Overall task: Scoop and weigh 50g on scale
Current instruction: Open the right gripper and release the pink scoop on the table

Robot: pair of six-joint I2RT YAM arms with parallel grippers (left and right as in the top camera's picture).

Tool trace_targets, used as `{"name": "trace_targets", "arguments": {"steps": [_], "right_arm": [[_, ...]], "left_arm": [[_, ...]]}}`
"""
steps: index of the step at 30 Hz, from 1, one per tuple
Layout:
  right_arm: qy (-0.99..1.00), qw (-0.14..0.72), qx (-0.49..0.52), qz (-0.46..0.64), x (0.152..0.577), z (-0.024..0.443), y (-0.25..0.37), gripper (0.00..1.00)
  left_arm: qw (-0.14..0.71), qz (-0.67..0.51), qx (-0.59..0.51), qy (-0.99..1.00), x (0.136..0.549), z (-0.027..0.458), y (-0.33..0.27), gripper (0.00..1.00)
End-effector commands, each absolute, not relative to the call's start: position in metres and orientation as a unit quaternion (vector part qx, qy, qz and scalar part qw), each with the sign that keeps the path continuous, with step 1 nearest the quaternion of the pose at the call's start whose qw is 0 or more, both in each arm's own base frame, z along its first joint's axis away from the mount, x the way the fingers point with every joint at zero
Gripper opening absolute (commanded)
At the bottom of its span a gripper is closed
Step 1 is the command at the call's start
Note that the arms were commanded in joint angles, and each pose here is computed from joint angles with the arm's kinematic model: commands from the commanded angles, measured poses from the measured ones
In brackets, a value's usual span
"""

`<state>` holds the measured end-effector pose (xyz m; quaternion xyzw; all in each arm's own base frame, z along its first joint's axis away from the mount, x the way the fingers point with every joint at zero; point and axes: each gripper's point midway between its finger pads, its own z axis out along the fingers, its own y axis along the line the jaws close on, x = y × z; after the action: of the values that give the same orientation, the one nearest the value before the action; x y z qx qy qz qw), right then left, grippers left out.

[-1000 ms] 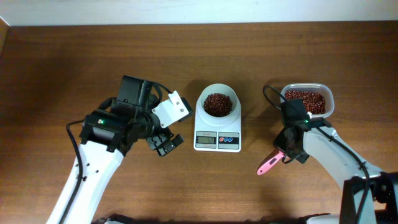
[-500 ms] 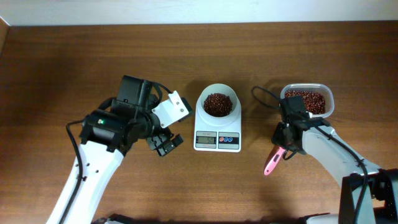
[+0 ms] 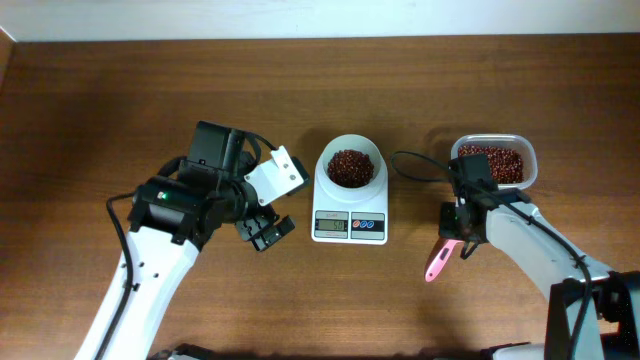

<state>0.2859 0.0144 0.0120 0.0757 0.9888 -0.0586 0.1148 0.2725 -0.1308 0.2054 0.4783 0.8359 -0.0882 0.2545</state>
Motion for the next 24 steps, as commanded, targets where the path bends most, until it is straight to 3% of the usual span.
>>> {"name": "trace_targets", "arguments": {"steps": [1,7,12,17,24], "right_arm": [[0.984,0.116,0.074,-0.116,0.283,0.011,-0.007,0.04],[0.978,0.149,0.077,-0.127,0.299,0.016,-0.010,0.05],[0.979,0.174,0.013,-0.105,0.315,0.019,0.001,0.05],[0.985,0.161,-0.019,-0.050,0.311,0.014,0.021,0.05],[0.987,0.141,-0.015,-0.079,0.301,0.013,0.010,0.04]], "left_arm": [[0.269,-0.088,0.484,0.828,0.274,0.214,-0.132,0.99],[0.269,-0.088,0.484,0.828,0.274,0.214,-0.132,0.99],[0.269,-0.088,0.484,0.828,0.274,0.214,-0.132,0.99],[0.269,-0.088,0.484,0.828,0.274,0.214,-0.132,0.99],[0.269,-0.088,0.484,0.828,0.274,0.214,-0.132,0.99]]}}
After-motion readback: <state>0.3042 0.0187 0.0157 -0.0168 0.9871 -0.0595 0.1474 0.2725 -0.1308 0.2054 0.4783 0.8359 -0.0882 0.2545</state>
